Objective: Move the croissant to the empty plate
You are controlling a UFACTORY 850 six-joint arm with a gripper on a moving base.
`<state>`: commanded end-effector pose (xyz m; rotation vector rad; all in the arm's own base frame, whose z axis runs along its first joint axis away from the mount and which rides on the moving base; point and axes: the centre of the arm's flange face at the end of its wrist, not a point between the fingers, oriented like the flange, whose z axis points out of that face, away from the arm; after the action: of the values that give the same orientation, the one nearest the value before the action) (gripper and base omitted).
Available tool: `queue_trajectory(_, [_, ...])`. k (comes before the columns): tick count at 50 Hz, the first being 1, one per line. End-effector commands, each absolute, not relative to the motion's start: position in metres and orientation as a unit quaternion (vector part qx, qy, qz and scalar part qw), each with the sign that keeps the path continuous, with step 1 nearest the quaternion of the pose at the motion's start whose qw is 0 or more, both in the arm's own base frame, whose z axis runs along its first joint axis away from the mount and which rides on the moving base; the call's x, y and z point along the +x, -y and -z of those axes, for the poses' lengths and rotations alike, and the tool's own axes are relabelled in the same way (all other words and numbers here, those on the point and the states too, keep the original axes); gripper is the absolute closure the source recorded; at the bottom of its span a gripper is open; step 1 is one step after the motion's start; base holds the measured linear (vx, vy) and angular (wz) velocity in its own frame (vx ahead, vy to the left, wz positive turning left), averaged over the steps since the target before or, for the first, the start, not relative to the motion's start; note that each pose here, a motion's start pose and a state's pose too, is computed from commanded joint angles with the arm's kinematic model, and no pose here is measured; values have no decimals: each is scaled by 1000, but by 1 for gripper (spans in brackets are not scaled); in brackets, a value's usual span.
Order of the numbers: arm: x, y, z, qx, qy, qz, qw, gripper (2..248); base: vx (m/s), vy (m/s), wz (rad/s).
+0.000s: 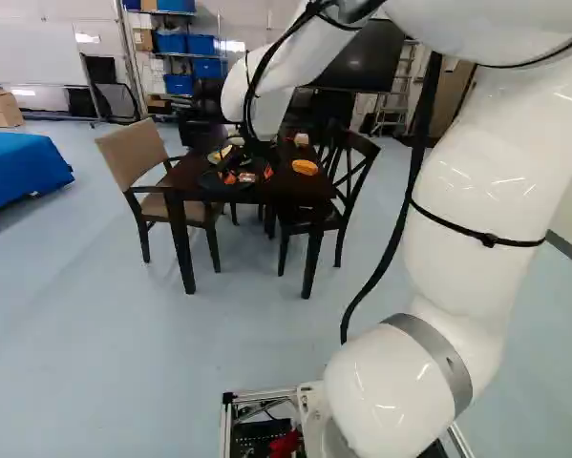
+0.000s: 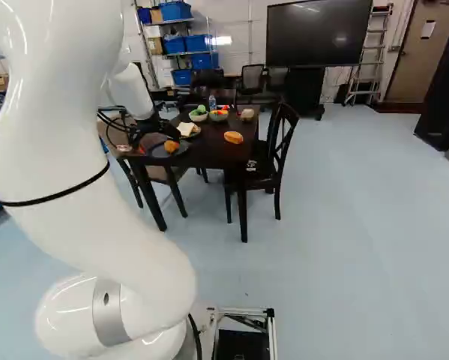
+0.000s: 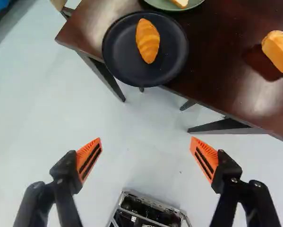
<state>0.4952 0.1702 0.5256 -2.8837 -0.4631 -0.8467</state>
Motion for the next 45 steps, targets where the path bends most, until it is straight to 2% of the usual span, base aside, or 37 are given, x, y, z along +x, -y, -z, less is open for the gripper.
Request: queue_trajectory(45, [428, -85, -457, -909, 86, 407, 41, 3, 0, 0, 0])
